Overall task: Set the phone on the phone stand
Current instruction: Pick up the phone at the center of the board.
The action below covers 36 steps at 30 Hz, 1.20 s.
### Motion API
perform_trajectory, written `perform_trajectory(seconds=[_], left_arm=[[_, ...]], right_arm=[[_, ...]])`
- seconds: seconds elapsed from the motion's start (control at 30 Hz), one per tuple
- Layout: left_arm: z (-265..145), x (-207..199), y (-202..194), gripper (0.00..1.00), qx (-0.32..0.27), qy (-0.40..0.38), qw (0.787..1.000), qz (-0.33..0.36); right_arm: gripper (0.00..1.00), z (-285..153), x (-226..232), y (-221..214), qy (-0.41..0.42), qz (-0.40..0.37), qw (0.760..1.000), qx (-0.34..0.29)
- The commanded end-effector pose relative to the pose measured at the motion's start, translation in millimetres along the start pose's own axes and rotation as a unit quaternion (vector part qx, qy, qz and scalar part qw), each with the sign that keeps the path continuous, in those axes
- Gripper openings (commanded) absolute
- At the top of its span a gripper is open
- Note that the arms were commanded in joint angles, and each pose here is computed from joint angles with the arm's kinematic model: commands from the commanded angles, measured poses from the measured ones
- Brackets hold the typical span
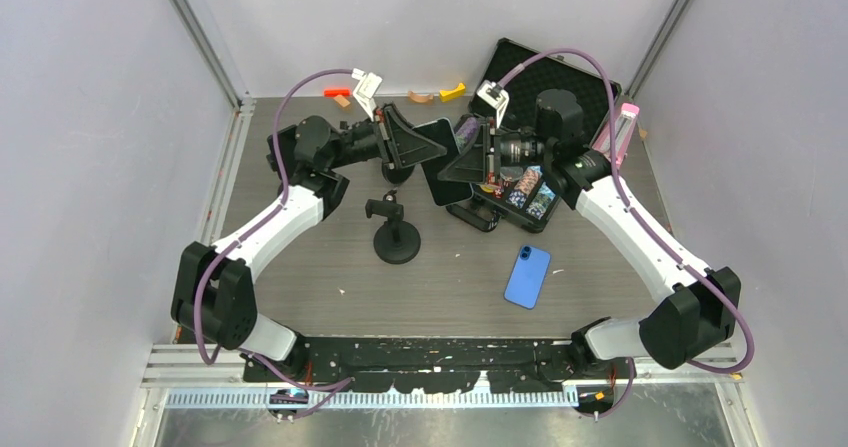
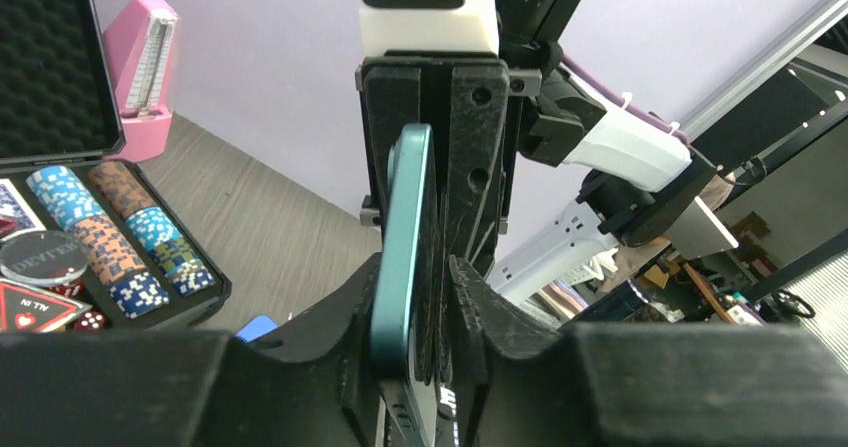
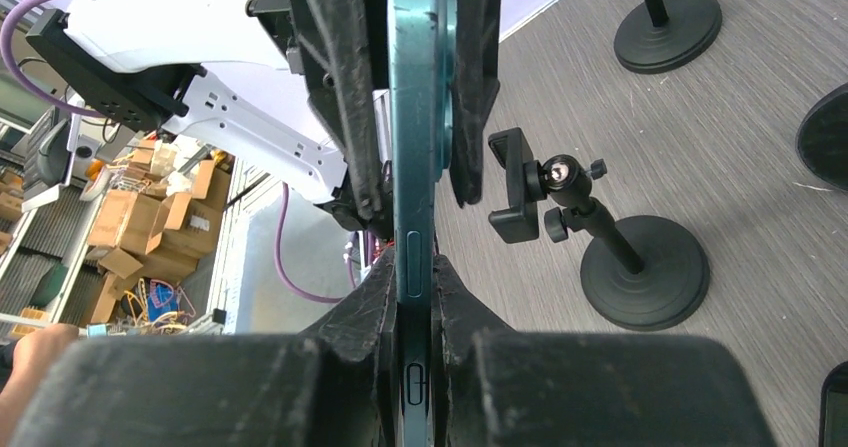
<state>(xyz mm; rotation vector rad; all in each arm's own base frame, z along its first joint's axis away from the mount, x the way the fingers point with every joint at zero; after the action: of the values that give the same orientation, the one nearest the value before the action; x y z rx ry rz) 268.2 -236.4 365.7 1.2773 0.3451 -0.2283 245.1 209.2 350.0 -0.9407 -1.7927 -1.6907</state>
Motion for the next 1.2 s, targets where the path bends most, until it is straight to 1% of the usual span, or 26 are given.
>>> perform_trajectory(seconds=[0.0,0.1,0.2,0.27,0.33,0.53,0.63,0.67,0.73,0.8,0.83,0.87,0.9,0.93,0.97,1.0,1.03,1.07,1.1,1.17], left_arm=[[-4,-14,1,0.32,0.0,-0.011,0.999,0.036],[-5,-14,-1,0.39,0.003,-0.007,0.999,0.036],[-6,-15,-1,0.38,0.002,-0.005,0.999,0.037],[-5,-15,1,0.35,0.002,-0.006,0.999,0.038],[-4,-15,2,0.28,0.001,-0.007,0.999,0.038],[0,-14,7,0.18,-0.005,-0.018,0.999,0.033],[0,-15,9,0.11,-0.007,-0.025,0.999,0.036],[1,-14,9,0.05,-0.008,-0.025,0.999,0.036],[0,-15,9,0.0,-0.007,-0.026,0.999,0.037],[0,-16,9,0.0,-0.01,-0.028,0.999,0.039],[-1,-17,9,0.0,-0.011,-0.028,0.999,0.041],[-1,-18,9,0.0,-0.012,-0.03,0.999,0.044],[-2,-19,9,0.0,-0.013,-0.029,0.998,0.047],[-4,-19,10,0.0,-0.016,-0.027,0.998,0.052],[-6,-20,12,0.0,-0.018,-0.025,0.998,0.055],[-9,-18,15,0.0,-0.02,-0.019,0.998,0.059],[-13,-18,18,0.0,-0.022,-0.014,0.998,0.064],[-17,-17,22,0.0,-0.024,-0.008,0.997,0.068],[-22,-18,26,0.0,-0.024,-0.003,0.997,0.075],[-35,-16,36,0.0,-0.018,0.012,0.996,0.089]], right_arm=[[0.0,-4,16,11,0.016,-0.046,0.998,-0.027],[0.0,-5,16,12,0.015,-0.048,0.998,-0.028],[0.0,-6,17,12,0.015,-0.049,0.998,-0.029],[0.0,-6,16,11,0.014,-0.048,0.998,-0.029],[0.0,-6,14,10,0.013,-0.046,0.998,-0.028],[0.0,-4,8,6,0.011,-0.038,0.999,-0.024],[0.0,-4,6,5,0.012,-0.037,0.999,-0.023],[0.0,-4,6,4,0.012,-0.037,0.999,-0.022],[0.0,-4,6,4,0.012,-0.036,0.999,-0.021],[0.0,-4,5,3,0.012,-0.036,0.999,-0.021],[0.02,-4,5,3,0.011,-0.035,0.999,-0.021],[0.05,-4,4,3,0.009,-0.034,0.999,-0.021],[0.17,-4,3,3,0.003,-0.034,0.999,-0.021],[0.26,-4,1,0,-0.006,-0.026,0.999,-0.018],[0.42,-5,-1,1,-0.015,-0.033,0.999,-0.021],[0.5,-6,-2,-2,-0.026,-0.026,0.999,-0.018],[0.63,-8,-4,-1,-0.04,-0.042,0.998,-0.025],[0.67,-9,-6,-4,-0.054,-0.037,0.998,-0.021],[0.71,-12,-7,-4,-0.071,-0.054,0.996,-0.028],[0.74,-16,-11,-6,-0.102,-0.065,0.992,-0.033]])
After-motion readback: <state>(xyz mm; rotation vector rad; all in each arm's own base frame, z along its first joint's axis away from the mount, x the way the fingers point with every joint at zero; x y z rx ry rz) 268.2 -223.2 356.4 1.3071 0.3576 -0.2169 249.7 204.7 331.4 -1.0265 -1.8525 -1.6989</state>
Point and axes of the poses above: each gripper's point midway between its finger pads, its own z axis out along the fingers, its own x axis along the line the jaws close on, y = z × x, the point moved 8 cm from there along -z, back along the fingers, and after that the axes turned 14 degrees about z, right-handed, at the moved point
